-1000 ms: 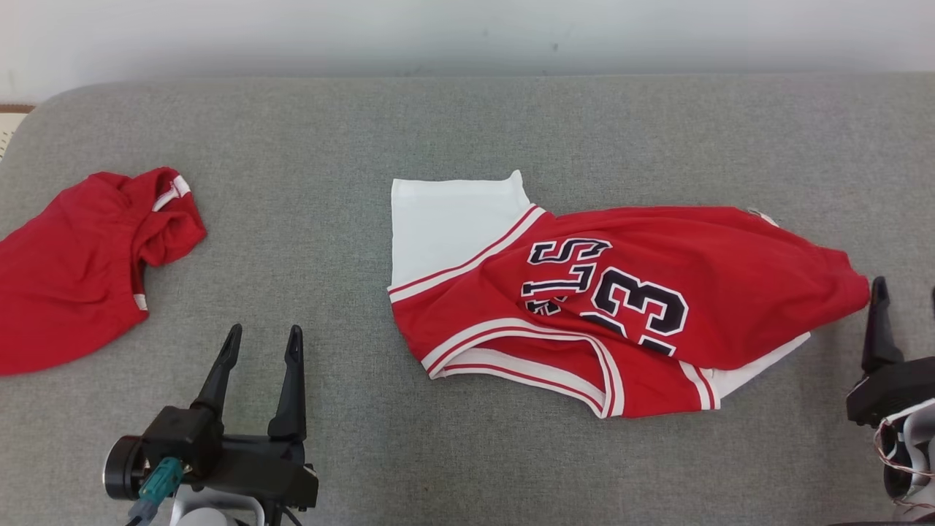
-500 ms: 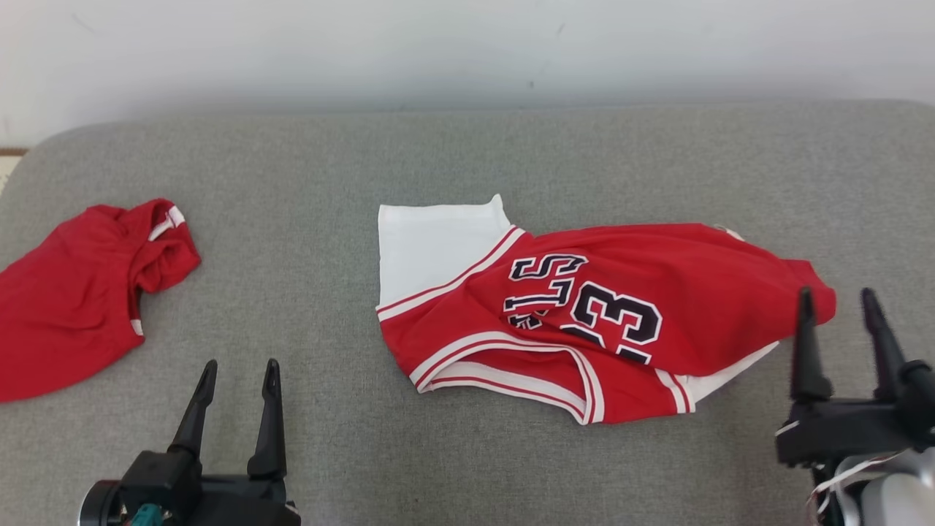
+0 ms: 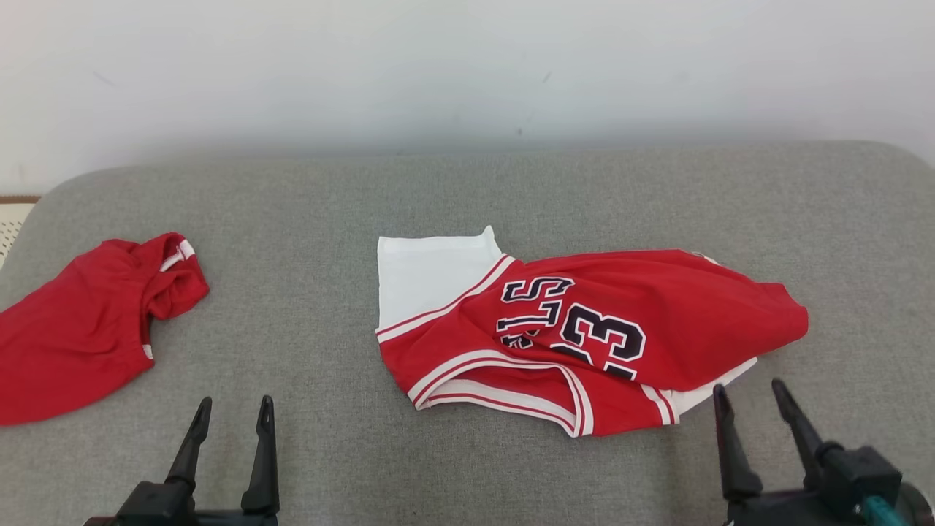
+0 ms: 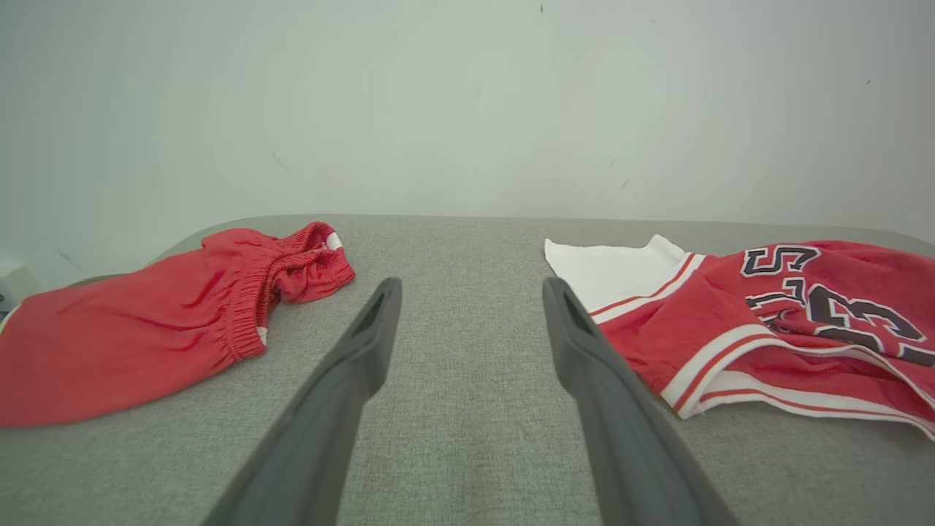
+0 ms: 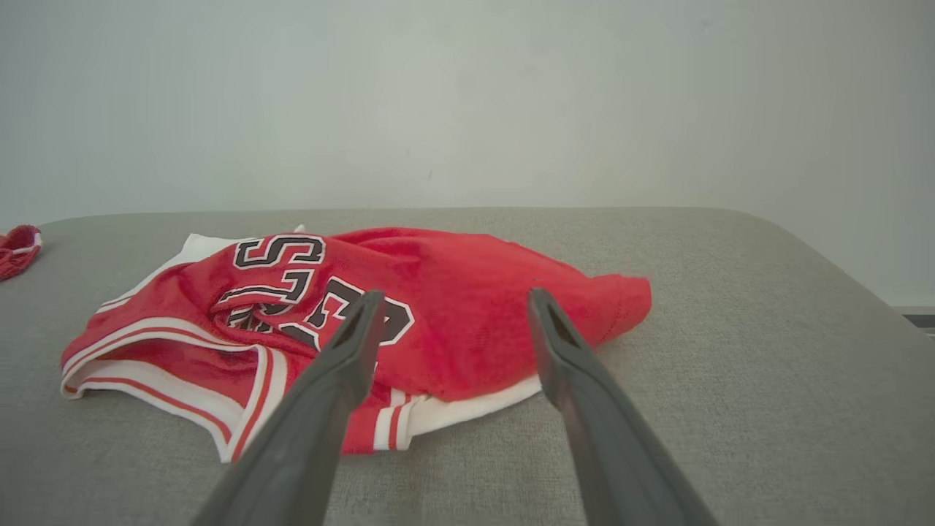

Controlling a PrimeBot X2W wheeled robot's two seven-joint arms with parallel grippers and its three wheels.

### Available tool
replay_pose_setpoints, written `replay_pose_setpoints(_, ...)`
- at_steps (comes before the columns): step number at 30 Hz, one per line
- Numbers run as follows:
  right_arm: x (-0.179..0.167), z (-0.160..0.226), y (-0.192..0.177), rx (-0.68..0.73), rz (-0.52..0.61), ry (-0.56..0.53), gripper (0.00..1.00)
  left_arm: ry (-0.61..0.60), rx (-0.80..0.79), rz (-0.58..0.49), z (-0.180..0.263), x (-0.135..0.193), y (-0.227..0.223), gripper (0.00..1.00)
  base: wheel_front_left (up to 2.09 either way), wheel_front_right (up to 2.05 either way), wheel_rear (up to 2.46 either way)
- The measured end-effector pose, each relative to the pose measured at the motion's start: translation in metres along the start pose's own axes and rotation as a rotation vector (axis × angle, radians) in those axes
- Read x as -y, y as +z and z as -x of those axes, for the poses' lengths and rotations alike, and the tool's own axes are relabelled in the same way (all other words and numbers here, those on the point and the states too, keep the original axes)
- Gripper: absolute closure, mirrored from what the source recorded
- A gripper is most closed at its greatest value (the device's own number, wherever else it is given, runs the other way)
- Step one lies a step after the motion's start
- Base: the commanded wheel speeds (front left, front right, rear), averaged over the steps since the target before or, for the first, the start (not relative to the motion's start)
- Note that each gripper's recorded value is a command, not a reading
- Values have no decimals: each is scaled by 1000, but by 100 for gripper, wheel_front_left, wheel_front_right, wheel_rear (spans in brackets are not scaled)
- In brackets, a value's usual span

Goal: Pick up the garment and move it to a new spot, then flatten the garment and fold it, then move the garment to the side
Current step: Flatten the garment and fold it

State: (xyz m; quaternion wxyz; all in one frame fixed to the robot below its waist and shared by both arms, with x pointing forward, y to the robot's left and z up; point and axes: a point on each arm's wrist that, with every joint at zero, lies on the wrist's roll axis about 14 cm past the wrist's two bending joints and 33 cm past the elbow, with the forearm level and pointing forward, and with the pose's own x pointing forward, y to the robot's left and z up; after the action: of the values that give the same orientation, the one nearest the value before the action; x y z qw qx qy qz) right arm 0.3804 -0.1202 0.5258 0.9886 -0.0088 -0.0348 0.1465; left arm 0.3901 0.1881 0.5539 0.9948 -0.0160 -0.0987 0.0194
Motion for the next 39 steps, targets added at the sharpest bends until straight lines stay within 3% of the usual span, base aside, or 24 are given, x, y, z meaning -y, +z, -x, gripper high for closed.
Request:
replay_pose_setpoints(18,-13,17,-8,-54,-10,24,0,11,-19,-10,6,-2,-1,0,0,0,0)
replay_pose_setpoints(22,-25,10,-21,-114,83,128,0,6,-20,-8,1,1,-3,0,0,0,0)
replay_pose_setpoints(31,-43,9,-90,-356,304,409,0,-9,-46,17,-14,9,-19,0,0,0,0)
replay_pose_setpoints(39,-44,0,-119,-448,403,514,0,14,-60,29,-18,4,-28,0,0,0,0)
